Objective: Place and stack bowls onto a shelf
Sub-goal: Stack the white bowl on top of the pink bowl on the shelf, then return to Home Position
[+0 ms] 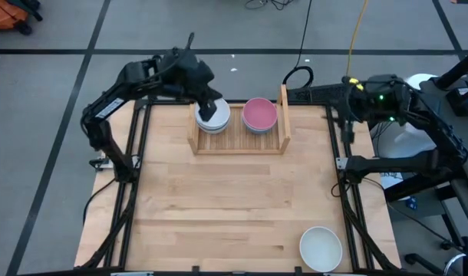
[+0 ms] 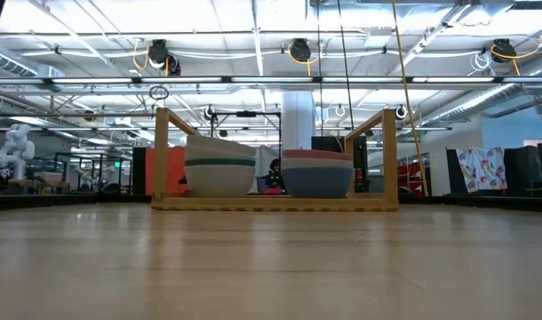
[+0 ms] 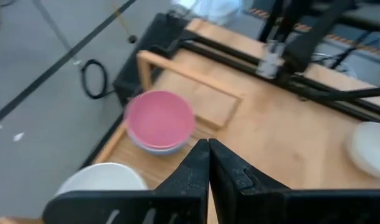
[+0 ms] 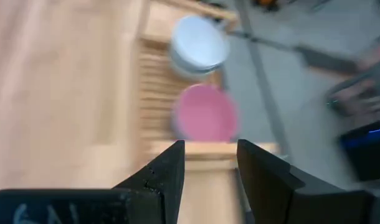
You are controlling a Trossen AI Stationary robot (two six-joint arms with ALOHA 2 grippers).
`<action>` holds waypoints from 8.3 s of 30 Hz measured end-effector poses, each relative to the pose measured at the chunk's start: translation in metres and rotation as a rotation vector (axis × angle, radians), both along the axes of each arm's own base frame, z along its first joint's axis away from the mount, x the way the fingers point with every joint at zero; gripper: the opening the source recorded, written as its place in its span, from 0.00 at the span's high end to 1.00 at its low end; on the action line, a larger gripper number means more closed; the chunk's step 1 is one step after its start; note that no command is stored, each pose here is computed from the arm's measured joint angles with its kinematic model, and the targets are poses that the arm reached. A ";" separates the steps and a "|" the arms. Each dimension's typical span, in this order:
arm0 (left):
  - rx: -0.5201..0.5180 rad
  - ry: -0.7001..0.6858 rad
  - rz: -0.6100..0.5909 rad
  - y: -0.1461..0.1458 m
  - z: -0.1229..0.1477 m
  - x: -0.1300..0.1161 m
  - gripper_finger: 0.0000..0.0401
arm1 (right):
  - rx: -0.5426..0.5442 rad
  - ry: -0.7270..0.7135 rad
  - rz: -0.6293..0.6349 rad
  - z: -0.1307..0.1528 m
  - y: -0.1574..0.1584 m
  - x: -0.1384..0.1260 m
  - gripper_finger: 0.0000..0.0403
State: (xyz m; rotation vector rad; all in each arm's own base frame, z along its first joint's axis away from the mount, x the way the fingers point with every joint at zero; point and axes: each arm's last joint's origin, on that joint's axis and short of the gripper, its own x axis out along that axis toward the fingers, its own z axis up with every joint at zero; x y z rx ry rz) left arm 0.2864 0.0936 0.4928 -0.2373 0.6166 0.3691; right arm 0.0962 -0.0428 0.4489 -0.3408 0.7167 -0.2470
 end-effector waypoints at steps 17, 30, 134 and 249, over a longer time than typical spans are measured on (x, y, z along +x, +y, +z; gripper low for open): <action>-0.040 -0.022 -0.162 -0.061 0.005 0.005 0.98 | 0.768 0.247 0.016 -0.037 0.026 -0.002 0.65; -0.045 0.083 -0.251 -0.086 0.007 -0.023 0.98 | 0.991 0.724 0.005 -0.117 0.050 0.039 0.65; 0.002 0.084 -0.245 -0.085 0.016 -0.048 0.98 | 0.431 0.083 -0.271 -0.096 -0.093 0.153 1.00; 0.271 -0.268 -0.026 -0.078 0.070 -0.237 0.98 | -0.223 -0.422 -0.304 0.020 -0.052 0.016 1.00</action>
